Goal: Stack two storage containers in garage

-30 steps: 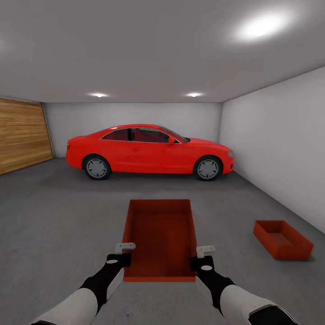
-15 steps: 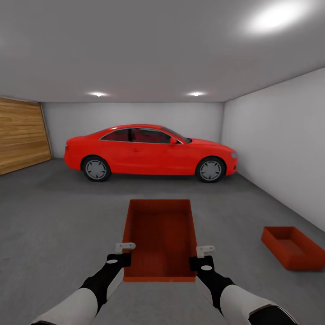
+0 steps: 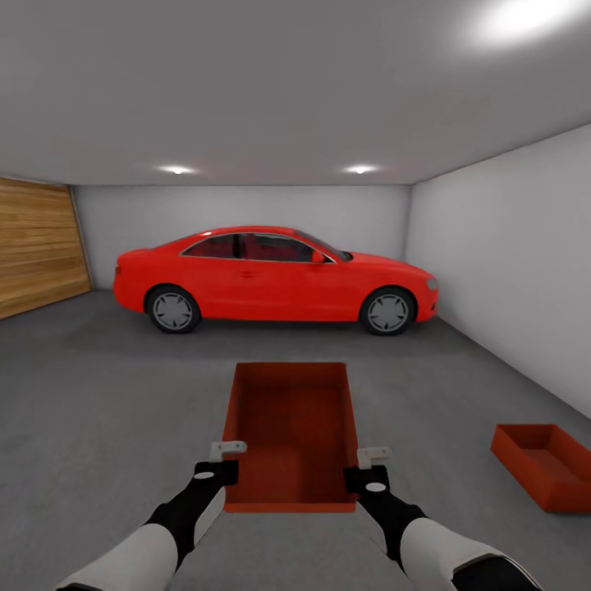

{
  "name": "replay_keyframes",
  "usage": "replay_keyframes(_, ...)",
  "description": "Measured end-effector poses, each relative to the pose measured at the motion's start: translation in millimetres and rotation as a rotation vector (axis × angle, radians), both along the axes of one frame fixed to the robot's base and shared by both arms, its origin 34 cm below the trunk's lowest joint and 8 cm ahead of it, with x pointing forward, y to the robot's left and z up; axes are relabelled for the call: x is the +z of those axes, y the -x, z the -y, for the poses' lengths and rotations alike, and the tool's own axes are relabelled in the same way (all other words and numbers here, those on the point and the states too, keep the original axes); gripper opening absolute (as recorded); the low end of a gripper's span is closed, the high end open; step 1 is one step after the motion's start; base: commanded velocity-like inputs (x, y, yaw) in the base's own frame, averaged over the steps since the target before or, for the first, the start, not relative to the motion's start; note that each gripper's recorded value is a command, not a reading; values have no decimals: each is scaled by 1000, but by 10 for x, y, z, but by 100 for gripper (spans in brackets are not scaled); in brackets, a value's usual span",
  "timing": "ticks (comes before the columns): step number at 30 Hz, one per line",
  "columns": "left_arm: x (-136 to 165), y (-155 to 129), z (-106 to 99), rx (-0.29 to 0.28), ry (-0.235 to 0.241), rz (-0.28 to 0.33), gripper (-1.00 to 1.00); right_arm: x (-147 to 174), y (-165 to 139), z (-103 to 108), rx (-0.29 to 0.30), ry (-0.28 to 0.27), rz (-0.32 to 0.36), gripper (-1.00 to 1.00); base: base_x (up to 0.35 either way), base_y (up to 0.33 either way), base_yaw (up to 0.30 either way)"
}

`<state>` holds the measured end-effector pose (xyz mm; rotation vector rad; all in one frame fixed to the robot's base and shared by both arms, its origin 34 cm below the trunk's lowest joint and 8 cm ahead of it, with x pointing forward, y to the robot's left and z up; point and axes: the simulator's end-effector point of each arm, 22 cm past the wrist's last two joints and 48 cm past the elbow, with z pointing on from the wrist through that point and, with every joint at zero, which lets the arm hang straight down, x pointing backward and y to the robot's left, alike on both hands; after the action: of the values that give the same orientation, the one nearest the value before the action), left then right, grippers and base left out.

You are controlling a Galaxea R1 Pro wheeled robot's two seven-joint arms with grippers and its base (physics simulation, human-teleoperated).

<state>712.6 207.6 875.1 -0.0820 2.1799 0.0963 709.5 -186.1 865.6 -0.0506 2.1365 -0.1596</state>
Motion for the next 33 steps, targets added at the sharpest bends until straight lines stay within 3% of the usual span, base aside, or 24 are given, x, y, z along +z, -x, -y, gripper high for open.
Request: replay_keyframes(33,1,-1,0,0,0,0,-100,1,-1,0,0,0,0,-100,321,51,0)
